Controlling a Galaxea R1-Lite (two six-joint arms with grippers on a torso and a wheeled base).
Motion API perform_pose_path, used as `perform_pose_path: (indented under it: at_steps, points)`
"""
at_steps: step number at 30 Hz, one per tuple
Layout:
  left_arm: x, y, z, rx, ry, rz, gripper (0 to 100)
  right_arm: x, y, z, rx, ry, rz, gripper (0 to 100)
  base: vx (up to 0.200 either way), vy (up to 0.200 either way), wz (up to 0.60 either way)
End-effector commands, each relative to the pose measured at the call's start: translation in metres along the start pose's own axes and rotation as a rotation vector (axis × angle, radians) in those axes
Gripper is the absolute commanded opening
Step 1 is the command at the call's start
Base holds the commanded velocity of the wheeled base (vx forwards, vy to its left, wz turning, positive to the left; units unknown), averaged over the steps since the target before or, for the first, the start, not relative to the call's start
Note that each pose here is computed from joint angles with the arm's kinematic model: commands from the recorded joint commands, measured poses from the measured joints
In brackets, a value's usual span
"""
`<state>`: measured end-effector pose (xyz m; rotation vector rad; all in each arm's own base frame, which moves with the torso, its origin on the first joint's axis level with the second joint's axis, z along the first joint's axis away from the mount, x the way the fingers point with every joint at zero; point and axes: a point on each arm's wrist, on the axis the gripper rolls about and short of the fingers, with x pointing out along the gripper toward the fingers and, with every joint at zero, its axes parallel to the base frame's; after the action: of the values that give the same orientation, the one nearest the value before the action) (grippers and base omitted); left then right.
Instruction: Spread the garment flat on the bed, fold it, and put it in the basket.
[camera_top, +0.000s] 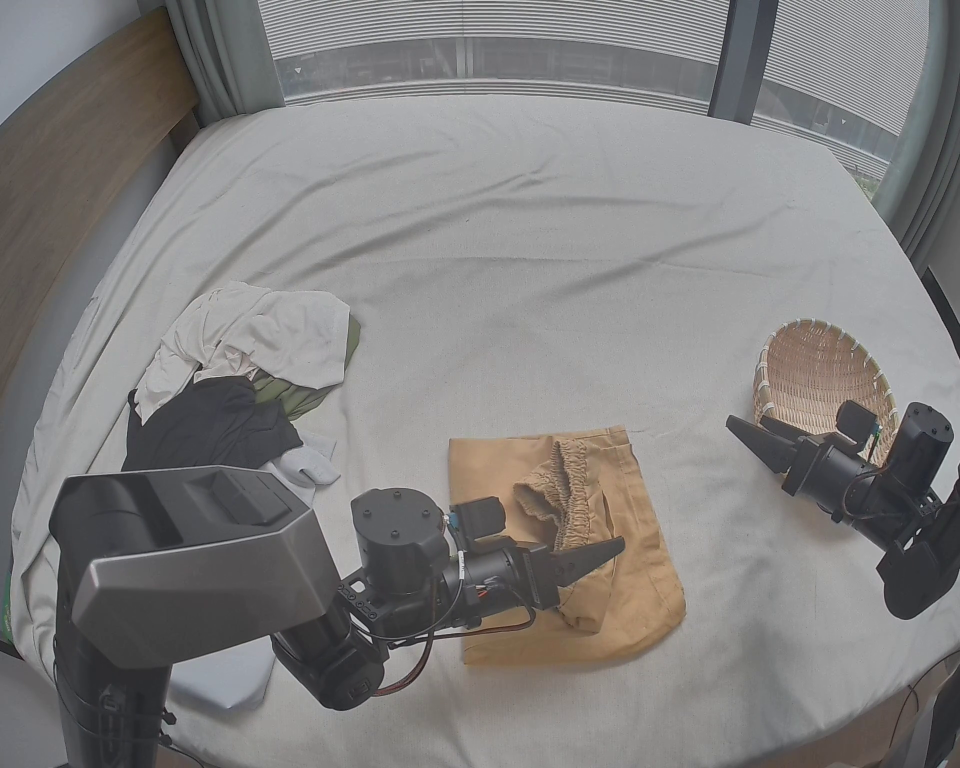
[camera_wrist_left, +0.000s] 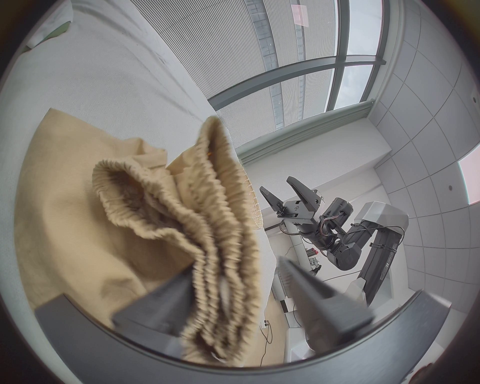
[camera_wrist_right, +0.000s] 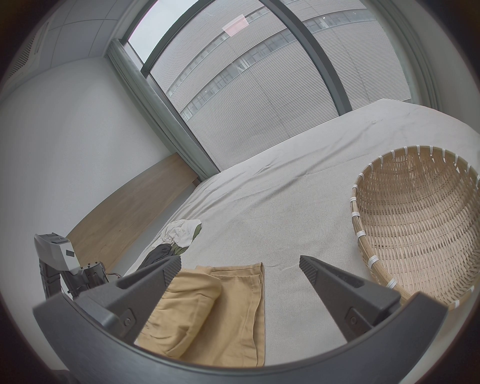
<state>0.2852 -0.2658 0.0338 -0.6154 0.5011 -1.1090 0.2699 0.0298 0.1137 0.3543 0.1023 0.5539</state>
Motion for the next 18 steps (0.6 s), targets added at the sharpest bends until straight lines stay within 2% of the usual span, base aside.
perform_pose_path:
  at_steps: [1, 12, 18]
  points:
    - [0.0, 0.0, -0.001, 0.0, 0.003, 0.003, 100, 0.0, 0.0, -0.001, 0.001, 0.003, 0.0, 100, 0.0, 0.0, 0.0]
    - [-0.006, -0.002, 0.005, 0.008, -0.018, 0.03, 100, 0.0, 0.0, -0.003, 0.005, 0.011, 0.0, 100, 0.0, 0.0, 0.0]
    - [-0.033, -0.007, 0.023, 0.048, -0.055, 0.066, 100, 0.0, 0.001, -0.005, 0.008, 0.018, 0.003, 100, 0.0, 0.0, 0.0]
